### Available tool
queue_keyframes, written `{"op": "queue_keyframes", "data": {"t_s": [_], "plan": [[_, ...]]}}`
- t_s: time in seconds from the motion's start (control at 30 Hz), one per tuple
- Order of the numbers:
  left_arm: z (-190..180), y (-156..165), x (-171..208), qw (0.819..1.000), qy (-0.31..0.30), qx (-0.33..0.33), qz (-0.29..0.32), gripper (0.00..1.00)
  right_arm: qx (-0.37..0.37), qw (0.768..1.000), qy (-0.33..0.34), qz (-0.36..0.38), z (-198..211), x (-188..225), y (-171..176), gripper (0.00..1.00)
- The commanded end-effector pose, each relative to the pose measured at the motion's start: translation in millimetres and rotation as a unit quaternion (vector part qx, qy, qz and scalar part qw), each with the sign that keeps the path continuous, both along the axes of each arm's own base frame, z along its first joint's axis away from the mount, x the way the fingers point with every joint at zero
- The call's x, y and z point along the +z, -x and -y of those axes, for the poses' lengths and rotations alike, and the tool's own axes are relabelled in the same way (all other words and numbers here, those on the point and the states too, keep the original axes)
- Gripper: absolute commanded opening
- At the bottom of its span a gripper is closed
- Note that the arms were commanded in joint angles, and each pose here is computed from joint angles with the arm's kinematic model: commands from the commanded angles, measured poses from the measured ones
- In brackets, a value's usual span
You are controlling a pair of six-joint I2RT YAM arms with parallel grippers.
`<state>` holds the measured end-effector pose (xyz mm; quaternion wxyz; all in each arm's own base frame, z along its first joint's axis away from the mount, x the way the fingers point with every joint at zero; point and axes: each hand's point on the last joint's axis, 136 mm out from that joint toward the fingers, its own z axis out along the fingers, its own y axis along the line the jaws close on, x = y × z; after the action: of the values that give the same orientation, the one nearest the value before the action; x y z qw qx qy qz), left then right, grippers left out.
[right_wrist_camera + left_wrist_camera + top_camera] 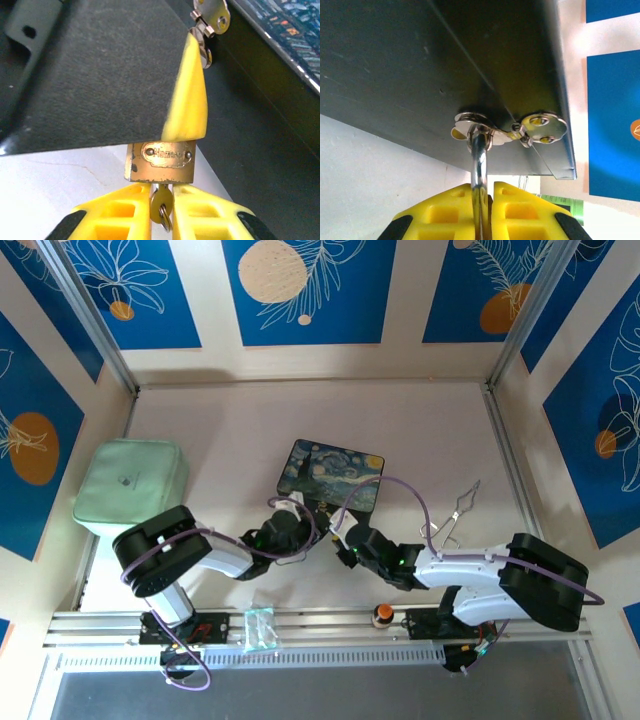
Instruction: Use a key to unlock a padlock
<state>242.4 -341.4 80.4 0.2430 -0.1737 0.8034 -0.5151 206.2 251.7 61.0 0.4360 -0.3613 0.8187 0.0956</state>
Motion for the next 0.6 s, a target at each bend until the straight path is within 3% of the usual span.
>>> {"op": "queue_keyframes", "data": {"t_s": [0.0, 0.23, 0.47, 0.57], "plan": [[10.2, 3.3, 27.2, 0.998, 0.046, -0.022, 0.024, 0.0, 0.01, 0.998, -0.041, 0.041, -15.6, 24.6, -9.2, 0.12], [9.8, 6.0, 23.0, 0.998, 0.05, -0.025, 0.019, 0.0, 0.091, 0.985, -0.144, -0.037, -28.8, 34.4, 6.7, 0.07], [7.5, 6.2, 18.8, 0.998, 0.051, -0.021, 0.017, 0.0, 0.099, 0.949, -0.26, -0.149, -12.2, 49.1, 13.5, 0.06], [7.1, 6.0, 16.9, 0.998, 0.051, -0.019, 0.016, 0.0, 0.105, 0.941, -0.267, -0.178, -7.8, 47.1, 19.4, 0.06]]}}
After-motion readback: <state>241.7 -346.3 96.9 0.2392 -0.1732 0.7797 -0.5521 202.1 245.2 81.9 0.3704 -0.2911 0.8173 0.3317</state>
